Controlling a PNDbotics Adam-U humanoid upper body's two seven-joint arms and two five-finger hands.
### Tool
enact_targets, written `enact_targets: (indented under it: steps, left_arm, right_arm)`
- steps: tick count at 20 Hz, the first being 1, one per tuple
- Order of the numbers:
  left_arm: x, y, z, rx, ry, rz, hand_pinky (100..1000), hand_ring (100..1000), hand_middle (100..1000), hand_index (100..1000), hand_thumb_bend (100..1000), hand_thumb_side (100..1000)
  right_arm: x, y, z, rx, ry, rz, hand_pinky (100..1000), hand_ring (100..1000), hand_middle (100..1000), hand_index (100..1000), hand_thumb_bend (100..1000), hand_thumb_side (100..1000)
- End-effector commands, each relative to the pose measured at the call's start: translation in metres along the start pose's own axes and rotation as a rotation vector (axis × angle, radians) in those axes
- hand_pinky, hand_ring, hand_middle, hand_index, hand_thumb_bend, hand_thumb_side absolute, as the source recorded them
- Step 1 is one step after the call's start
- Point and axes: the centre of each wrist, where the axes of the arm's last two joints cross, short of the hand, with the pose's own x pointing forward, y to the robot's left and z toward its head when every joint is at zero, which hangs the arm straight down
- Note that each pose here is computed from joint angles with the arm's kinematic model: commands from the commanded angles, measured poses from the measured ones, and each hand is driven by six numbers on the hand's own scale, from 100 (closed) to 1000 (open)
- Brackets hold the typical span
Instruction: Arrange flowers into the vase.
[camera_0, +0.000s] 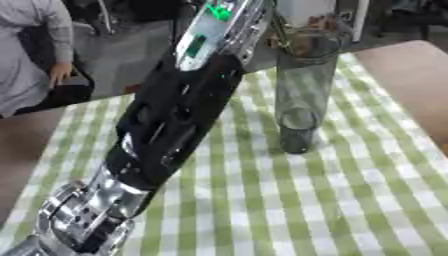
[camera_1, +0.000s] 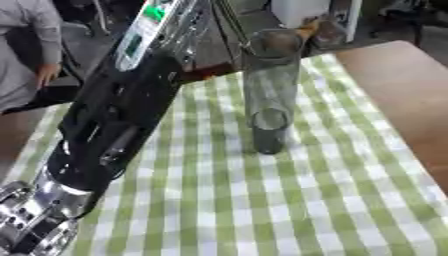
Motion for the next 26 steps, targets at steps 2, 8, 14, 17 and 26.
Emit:
enact_targets:
  steps: [2, 8, 14, 17, 26]
  left_arm:
    - [0.009, -0.004, -0.002, -0.021, -0.046, 0.02, 100, 100, 100, 100, 348, 100]
    - [0.003, -0.005, -0.007, -0.033, -0.072, 0.051, 100, 100, 100, 100, 344, 100]
    - [-0.006, -0.002, -0.011, -0.024, -0.066, 0.044, 100, 100, 100, 100, 349, 100]
    - [-0.007, -0.002, -0.013, -0.024, -0.068, 0.033, 100, 100, 100, 100, 354, 100]
    - [-0.003, -0.001, -0.023, -0.012, -0.088, 0.006, 100, 100, 100, 100, 396, 100]
  right_arm:
    - [0.005, 0.002, -0.009, -0.012, -0.038, -0.025, 704, 786, 827, 886, 100, 1000]
    - [0.006, 0.003, -0.01, -0.013, -0.043, -0.027, 702, 786, 827, 886, 100, 1000]
    - [0.005, 0.003, -0.009, -0.012, -0.039, -0.024, 701, 786, 827, 887, 100, 1000]
    - [0.005, 0.004, -0.009, -0.009, -0.035, -0.024, 701, 787, 827, 887, 100, 1000]
    - [0.005, 0.007, -0.009, -0.003, -0.031, -0.022, 699, 786, 824, 883, 100, 1000]
